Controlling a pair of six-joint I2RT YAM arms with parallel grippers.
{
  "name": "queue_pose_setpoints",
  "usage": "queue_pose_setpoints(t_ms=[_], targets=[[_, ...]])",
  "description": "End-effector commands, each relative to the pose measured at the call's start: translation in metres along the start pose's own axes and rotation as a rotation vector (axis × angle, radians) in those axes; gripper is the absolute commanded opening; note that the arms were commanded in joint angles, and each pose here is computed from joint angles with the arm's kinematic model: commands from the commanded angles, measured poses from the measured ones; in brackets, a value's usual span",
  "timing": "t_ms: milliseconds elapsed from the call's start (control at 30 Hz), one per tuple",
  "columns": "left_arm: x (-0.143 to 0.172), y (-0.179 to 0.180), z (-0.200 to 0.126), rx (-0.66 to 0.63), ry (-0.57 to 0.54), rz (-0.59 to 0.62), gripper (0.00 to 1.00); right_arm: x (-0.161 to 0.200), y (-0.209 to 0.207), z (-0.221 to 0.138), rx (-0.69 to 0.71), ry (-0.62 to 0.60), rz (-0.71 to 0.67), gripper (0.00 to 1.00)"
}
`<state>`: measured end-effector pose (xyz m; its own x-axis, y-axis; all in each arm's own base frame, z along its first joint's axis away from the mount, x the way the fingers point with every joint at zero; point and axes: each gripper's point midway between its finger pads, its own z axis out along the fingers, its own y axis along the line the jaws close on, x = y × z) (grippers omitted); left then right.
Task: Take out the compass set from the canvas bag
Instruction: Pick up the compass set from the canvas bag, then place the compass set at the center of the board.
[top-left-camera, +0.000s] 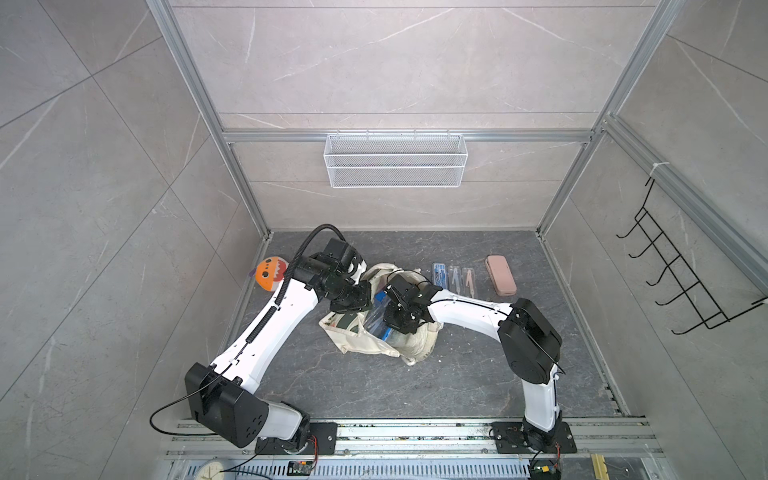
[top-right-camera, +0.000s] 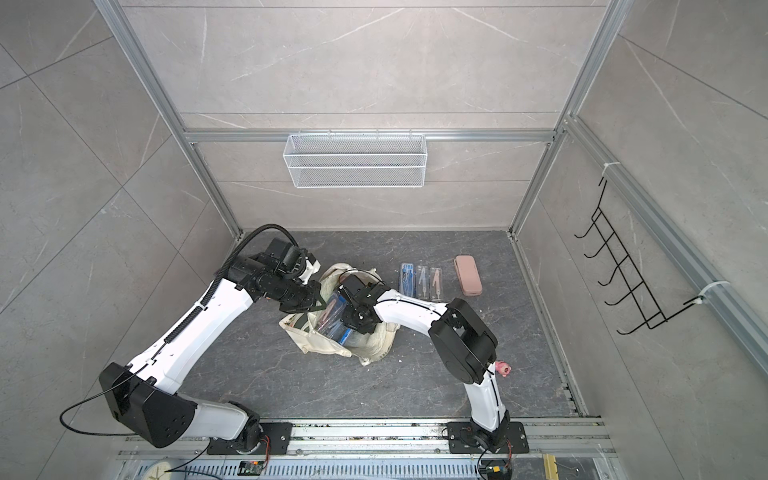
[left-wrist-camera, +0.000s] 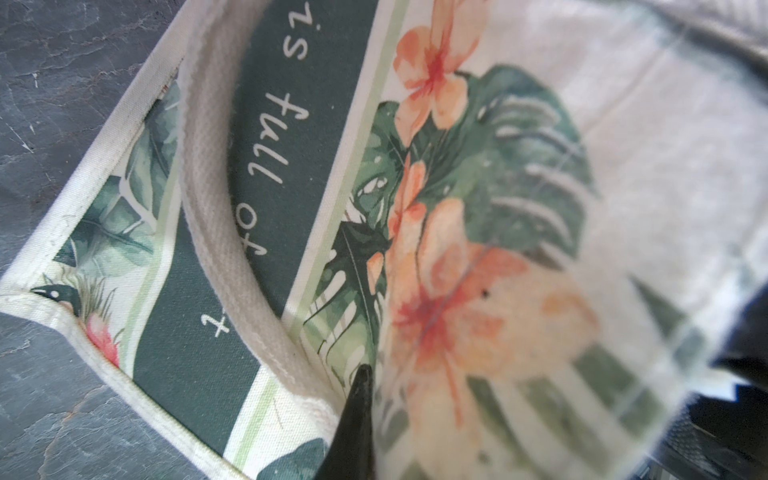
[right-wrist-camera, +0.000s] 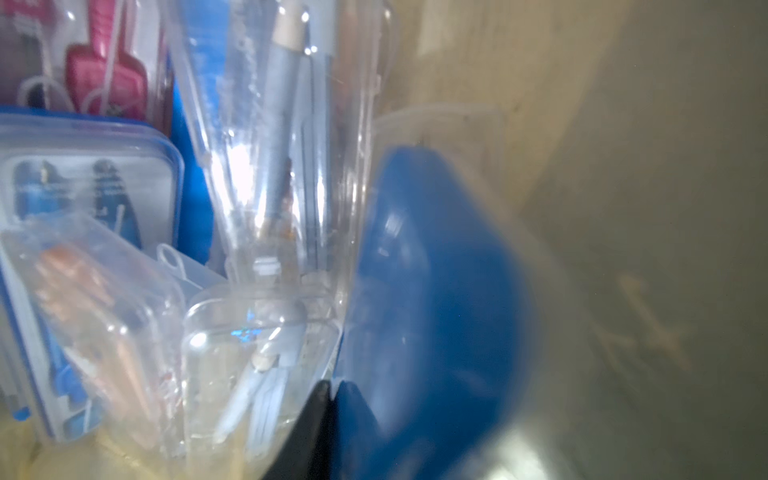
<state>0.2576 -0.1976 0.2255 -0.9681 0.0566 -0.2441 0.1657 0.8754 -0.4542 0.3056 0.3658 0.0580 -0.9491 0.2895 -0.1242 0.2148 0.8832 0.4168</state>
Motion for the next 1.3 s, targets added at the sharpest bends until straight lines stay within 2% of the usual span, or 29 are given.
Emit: queue_pose_setpoints(t_ms=[0,300,633,767,933,1067,1267], targets=[[-0.006,-0.008,-0.008,0.024,-0.017,-0.002,0.0,-0.008,-0.011,-0.017,0.039,-0.032,-0.008,0.2],[-0.012,-0.008,-0.007,0.016,-0.036,-0.005,0.0,-0.013,0.027,-0.085,-0.089,-0.069,-0.202,0.11],[-0.019,-0.005,0.0,0.004,-0.046,-0.014,0.0,-0.001,0.023,-0.158,-0.136,-0.077,-0.443,0.09],[-0.021,-0.005,0.0,-0.001,-0.051,-0.013,0.0,-0.007,0.012,-0.187,-0.173,-0.105,-0.466,0.09],[-0.022,-0.006,-0.003,0.0,-0.06,-0.008,0.0,-0.029,-0.018,-0.223,-0.178,-0.176,-0.459,0.09],[-0.023,-0.007,-0.006,0.002,-0.07,-0.002,0.0,-0.047,-0.054,-0.231,-0.13,-0.186,-0.43,0.09],[-0.024,-0.009,-0.009,0.008,-0.082,0.004,0.0,-0.071,-0.136,-0.203,0.147,-0.101,-0.319,0.09]])
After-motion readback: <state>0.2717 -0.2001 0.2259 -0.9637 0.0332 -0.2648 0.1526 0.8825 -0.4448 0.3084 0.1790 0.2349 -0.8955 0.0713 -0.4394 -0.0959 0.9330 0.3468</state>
